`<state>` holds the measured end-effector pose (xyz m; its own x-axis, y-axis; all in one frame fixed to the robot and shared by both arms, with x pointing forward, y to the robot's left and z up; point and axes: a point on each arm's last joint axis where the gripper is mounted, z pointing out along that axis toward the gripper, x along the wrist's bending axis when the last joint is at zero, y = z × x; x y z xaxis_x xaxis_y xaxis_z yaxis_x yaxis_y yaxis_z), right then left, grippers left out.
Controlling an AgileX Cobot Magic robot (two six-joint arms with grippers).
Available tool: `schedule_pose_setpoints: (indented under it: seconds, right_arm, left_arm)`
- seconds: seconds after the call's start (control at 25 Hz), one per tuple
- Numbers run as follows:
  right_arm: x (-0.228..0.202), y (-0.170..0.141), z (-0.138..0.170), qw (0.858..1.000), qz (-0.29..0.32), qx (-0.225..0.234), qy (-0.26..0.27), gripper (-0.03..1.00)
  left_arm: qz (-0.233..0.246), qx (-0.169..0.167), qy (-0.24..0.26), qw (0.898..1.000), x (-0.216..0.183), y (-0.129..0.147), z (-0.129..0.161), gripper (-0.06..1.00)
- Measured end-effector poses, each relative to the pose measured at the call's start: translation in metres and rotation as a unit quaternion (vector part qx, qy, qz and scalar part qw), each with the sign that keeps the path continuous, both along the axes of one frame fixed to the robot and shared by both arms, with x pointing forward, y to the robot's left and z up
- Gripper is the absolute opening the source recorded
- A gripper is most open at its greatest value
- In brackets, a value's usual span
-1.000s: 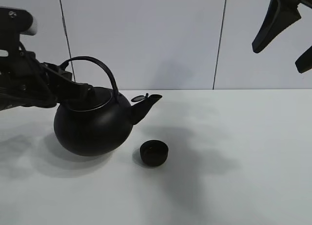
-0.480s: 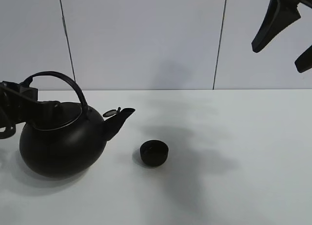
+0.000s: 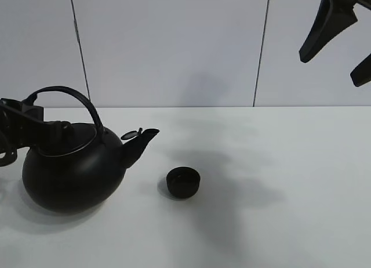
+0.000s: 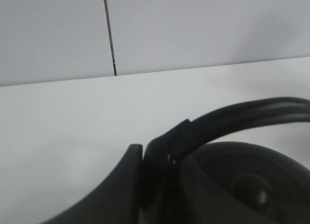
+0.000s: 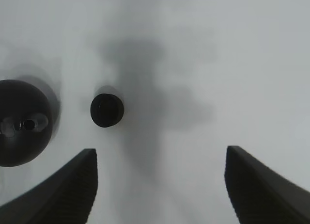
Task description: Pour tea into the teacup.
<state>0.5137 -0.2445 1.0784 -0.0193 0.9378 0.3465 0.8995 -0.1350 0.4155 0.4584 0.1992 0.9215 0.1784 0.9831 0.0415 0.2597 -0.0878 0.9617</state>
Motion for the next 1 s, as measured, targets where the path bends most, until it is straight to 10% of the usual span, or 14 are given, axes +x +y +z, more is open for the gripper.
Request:
schedule_pose_setpoints:
  seconds: [1.0]
  right_arm:
    - [0.0, 0.0, 0.0, 1.0, 0.0, 0.0, 0.0, 0.5]
  left_arm:
    - [-0.014, 0.014, 0.01, 1.0, 0.004, -0.003, -0.018, 0.12]
